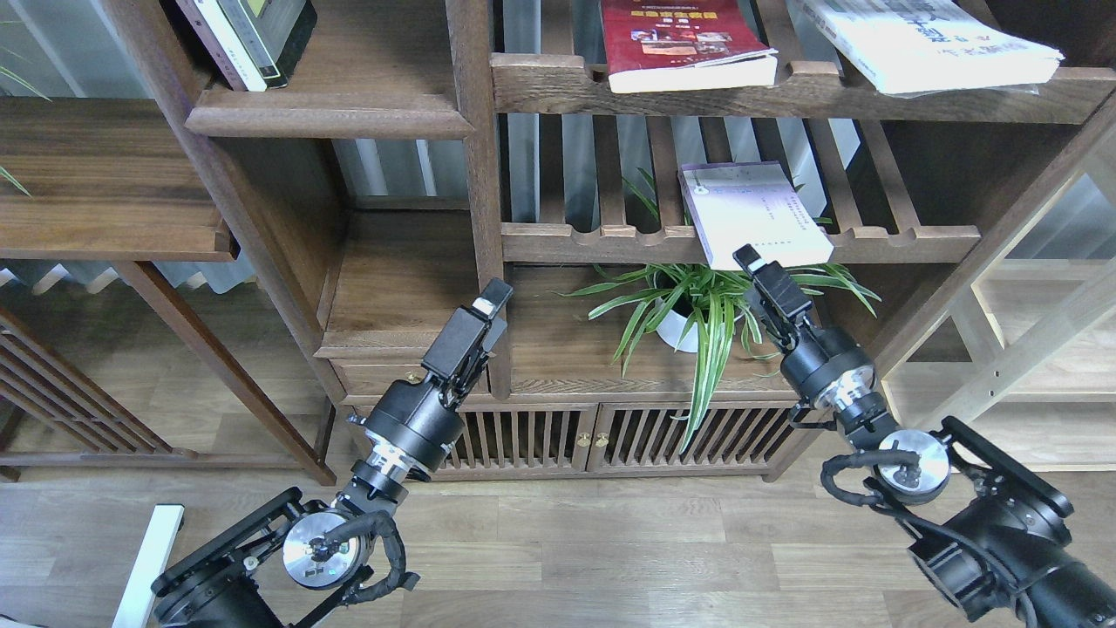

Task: Organize books on shelf
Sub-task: 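Position the right gripper at the white book's edge nearest the robot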

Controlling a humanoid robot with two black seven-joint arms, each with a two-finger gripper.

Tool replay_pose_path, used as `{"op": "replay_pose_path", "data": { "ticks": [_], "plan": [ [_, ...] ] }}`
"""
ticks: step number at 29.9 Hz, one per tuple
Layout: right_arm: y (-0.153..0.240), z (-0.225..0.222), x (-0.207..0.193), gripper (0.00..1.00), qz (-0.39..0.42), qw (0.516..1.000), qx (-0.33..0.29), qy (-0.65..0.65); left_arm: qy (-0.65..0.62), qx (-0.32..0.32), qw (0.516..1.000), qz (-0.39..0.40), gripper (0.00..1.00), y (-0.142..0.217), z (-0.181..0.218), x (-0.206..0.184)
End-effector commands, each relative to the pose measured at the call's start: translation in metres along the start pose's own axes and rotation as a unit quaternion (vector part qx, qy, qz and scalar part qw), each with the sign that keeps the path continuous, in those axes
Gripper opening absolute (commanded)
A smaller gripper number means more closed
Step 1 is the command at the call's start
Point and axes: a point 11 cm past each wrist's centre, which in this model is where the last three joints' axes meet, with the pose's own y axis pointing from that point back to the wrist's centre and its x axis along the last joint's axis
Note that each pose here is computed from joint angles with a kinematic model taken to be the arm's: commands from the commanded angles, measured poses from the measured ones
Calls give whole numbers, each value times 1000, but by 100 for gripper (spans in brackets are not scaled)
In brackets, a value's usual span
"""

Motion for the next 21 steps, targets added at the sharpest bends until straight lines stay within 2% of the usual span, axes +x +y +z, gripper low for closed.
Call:
{"op": "replay_pose_path", "data": {
  "ticks": [1, 9, 21],
  "plan": [
    [1, 0, 8, 99, 14, 1000, 4, -7, 0, -4, 1000, 0, 99, 0, 3, 0],
    [4, -12, 31, 99, 72, 997, 18, -23, 1, -8, 1000, -1, 99, 0, 4, 0],
    [-23, -25, 19, 99, 65, 997, 41, -29, 9, -16, 1000, 1, 99, 9, 4, 4]
  ]
}}
